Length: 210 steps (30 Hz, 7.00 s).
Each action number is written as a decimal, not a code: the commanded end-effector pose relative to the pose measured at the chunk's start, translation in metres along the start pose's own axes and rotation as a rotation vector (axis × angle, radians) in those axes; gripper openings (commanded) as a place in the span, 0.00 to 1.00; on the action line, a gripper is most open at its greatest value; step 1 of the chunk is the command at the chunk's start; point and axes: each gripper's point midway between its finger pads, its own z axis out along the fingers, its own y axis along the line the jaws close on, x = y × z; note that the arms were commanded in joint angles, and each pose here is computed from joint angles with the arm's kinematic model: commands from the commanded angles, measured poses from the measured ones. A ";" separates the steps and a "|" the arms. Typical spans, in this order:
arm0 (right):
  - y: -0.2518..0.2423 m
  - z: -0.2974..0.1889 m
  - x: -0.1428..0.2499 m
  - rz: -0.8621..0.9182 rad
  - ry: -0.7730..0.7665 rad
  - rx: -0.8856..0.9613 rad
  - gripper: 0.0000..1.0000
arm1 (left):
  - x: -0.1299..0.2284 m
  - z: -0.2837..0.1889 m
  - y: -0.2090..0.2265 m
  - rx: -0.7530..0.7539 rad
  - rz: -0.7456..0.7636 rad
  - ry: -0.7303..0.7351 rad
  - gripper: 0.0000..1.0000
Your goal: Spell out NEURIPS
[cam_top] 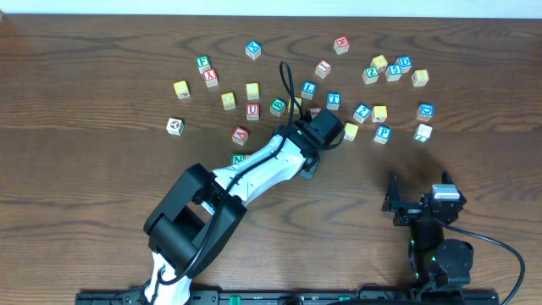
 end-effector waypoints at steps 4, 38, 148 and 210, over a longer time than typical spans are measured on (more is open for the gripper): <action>-0.001 0.000 0.001 -0.008 0.004 0.005 0.99 | -0.007 -0.003 0.003 -0.010 0.001 -0.017 0.10; -0.001 0.000 0.001 -0.008 0.004 0.005 0.99 | -0.006 -0.001 0.022 -0.064 -0.021 -0.005 0.08; 0.001 0.000 0.000 -0.007 -0.003 -0.007 0.99 | 0.064 -0.250 0.270 0.159 -0.544 -0.365 0.94; 0.163 0.138 -0.005 -0.761 1.217 -0.765 0.91 | 0.064 -0.250 0.270 0.159 -0.544 -0.365 0.95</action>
